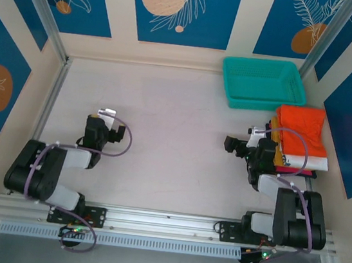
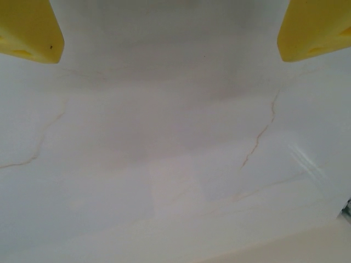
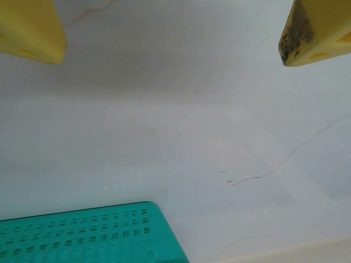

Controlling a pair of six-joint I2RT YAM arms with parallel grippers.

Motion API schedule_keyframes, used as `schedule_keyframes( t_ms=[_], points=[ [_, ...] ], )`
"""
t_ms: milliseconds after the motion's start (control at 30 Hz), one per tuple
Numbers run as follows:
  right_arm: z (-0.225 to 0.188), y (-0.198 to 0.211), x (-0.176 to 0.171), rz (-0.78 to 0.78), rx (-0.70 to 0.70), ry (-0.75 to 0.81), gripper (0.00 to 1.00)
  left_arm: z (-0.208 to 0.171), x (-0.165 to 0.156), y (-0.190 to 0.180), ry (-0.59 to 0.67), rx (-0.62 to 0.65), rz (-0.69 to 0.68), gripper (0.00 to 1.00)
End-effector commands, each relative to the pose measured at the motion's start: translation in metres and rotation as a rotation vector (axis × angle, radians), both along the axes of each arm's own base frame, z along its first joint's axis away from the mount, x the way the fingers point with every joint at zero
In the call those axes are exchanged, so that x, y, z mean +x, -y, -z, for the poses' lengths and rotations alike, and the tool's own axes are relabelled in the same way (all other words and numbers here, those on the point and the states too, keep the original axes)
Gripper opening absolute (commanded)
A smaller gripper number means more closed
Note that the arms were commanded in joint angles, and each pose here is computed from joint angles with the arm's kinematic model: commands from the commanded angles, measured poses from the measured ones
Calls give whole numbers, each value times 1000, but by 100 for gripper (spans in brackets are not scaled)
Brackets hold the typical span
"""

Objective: Fold and stack the t-shirts

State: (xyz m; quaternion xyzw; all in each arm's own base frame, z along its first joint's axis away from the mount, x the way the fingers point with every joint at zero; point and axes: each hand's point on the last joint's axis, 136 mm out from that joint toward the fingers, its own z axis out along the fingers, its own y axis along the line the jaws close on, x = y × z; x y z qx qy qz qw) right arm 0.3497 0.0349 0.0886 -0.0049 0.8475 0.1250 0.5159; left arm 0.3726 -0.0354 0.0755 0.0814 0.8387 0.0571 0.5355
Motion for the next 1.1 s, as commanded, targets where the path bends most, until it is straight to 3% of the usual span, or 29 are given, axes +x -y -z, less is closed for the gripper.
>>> schedule_keyframes(
  t_ms=[0, 200, 1067],
  points=[
    [-35, -2, 27, -27, -41, 154, 99, -21, 19, -10, 145, -87, -3, 100],
    [-7, 1, 43, -39, -11, 104, 99, -15, 25, -15, 89, -116, -11, 100],
    [-7, 1, 45, -27, -31, 91, 99, -16, 24, -14, 91, -113, -7, 100]
  ],
)
